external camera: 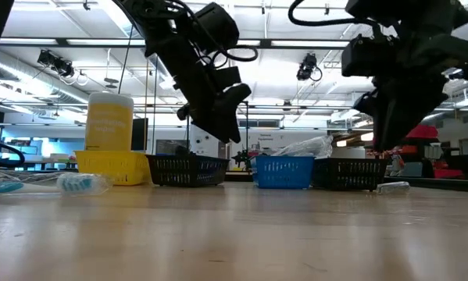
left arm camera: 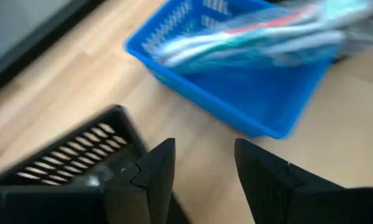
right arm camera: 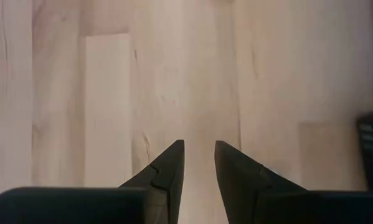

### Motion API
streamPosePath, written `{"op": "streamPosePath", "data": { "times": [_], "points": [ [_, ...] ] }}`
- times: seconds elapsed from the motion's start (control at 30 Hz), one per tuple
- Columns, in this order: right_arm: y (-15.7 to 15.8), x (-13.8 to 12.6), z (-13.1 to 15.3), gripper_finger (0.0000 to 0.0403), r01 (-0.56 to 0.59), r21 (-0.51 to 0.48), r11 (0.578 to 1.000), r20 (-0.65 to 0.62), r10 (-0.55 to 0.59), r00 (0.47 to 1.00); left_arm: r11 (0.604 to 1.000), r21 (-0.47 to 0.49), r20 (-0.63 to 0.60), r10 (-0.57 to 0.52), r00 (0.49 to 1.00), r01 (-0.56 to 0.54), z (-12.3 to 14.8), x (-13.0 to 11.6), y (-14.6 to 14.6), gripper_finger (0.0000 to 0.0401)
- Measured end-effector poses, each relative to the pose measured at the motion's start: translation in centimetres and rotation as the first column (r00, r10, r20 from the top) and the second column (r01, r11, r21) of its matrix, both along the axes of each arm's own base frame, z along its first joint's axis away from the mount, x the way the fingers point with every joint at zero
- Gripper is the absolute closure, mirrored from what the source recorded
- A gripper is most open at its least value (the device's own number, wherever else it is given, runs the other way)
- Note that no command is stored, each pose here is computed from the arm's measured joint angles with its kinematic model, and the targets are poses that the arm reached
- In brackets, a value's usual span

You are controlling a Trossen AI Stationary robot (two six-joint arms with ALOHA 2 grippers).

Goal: Pick & Place Travel size toiletries
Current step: Put the white toothpaste into the yellow bin

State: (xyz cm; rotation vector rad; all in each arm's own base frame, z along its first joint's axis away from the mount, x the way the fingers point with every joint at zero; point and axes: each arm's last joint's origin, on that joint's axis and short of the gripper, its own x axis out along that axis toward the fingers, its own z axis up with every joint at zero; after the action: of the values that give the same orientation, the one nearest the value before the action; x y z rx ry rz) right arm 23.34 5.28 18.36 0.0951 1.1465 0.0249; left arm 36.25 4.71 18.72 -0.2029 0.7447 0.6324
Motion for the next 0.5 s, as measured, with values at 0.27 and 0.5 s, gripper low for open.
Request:
{"op": "streamPosePath", "data": {
  "times": [0.27, 0.5],
  "points": [
    [-0.4, 0.0, -1.8, 0.0306, -0.039, -0.026, 0.999, 0.089, 0.041, 0.995, 0.992, -0.056, -0.006, -0.113, 0.994, 0.113, -0.2, 0.1, -4.4, 0.0228],
    [-0.9, 0.0, -2.1, 0.0306, -0.062, -0.074, 0.995, 0.085, 0.069, 0.994, 0.977, -0.087, -0.004, -0.193, 0.981, 0.192, 0.7, -0.3, -7.7, 0.0228]
  ]
}}
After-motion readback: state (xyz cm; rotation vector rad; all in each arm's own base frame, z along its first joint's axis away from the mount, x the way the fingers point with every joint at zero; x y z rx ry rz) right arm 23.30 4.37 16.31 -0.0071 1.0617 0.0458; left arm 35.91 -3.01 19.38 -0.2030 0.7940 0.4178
